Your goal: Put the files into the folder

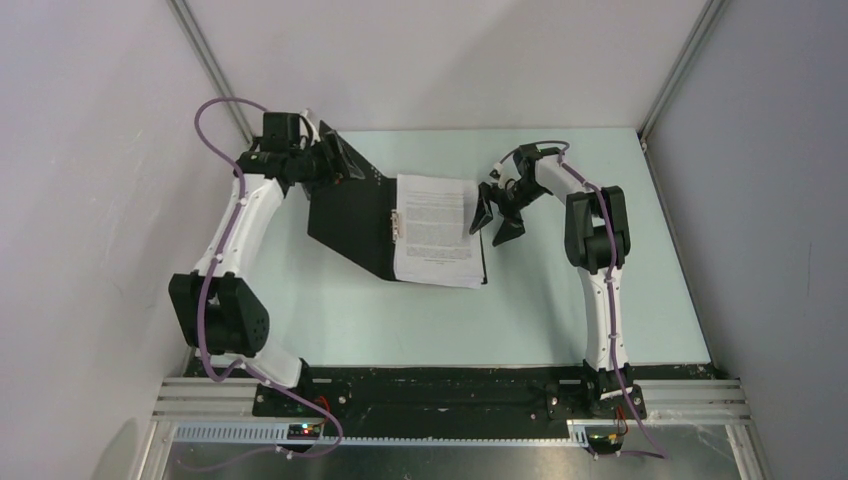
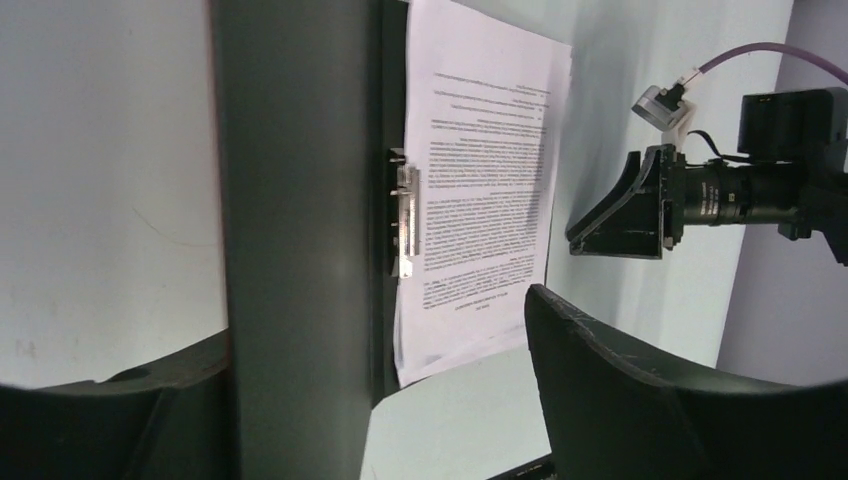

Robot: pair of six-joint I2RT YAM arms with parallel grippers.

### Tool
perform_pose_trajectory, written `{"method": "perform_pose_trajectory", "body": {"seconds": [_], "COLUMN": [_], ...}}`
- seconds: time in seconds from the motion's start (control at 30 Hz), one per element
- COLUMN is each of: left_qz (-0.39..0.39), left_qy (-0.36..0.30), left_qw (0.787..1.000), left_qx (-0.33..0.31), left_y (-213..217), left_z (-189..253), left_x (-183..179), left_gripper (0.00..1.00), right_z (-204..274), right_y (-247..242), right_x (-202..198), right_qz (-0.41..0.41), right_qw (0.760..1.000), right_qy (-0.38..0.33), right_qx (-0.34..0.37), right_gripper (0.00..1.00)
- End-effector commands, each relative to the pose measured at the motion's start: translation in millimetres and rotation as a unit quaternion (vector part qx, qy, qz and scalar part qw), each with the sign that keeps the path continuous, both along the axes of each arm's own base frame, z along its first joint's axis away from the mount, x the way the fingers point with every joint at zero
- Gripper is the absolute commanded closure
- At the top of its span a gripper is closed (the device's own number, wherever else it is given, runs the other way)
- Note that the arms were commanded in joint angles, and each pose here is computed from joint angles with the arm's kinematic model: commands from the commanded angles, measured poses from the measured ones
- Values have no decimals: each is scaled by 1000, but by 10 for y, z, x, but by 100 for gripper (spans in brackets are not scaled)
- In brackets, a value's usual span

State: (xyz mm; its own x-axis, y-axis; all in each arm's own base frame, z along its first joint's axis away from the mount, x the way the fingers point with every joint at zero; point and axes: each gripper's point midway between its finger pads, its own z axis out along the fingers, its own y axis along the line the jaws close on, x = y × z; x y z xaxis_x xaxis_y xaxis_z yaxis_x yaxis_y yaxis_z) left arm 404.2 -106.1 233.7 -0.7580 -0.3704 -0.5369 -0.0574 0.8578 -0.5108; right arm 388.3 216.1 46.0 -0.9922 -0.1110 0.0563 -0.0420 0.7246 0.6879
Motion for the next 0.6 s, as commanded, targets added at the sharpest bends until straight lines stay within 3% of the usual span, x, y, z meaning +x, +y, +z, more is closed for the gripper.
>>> {"method": "perform_pose_trajectory", "body": {"seconds": [0.0,0.07,0.13,0.33,0.4,0.43,0.57], "left_qz": [-17,-31,-40,-45,-8,33,41], "left_qy": [-24,-41,-59,-40,-29,-35,-41], "left_qw": [999,998,997,995,998,999,996], "left_qx": [-31,-37,-41,-77,-56,-3,71], "left_y": [-50,-81,-77,-22,190,436,597], "left_z": [239,373,508,463,414,386,344], "left_x": [-87,-93,-107,-177,-209,-208,-310], "left_gripper": [16,5,1,0,0,0,0], "right_z": [101,91,82,48,44,26,1], "right_y": [8,-2,-15,-29,-29,-46,-67], "right_x": [65,71,81,101,93,98,134], "right_qz": [4,4,4,5,7,10,17], "right_qw": [1000,1000,1000,1000,1000,999,998], "right_qy": [-22,-23,-23,-24,-25,-31,-46], "right_qx": [3,2,1,-4,-7,-16,-35], "right_gripper": [12,12,12,12,12,12,13]}}
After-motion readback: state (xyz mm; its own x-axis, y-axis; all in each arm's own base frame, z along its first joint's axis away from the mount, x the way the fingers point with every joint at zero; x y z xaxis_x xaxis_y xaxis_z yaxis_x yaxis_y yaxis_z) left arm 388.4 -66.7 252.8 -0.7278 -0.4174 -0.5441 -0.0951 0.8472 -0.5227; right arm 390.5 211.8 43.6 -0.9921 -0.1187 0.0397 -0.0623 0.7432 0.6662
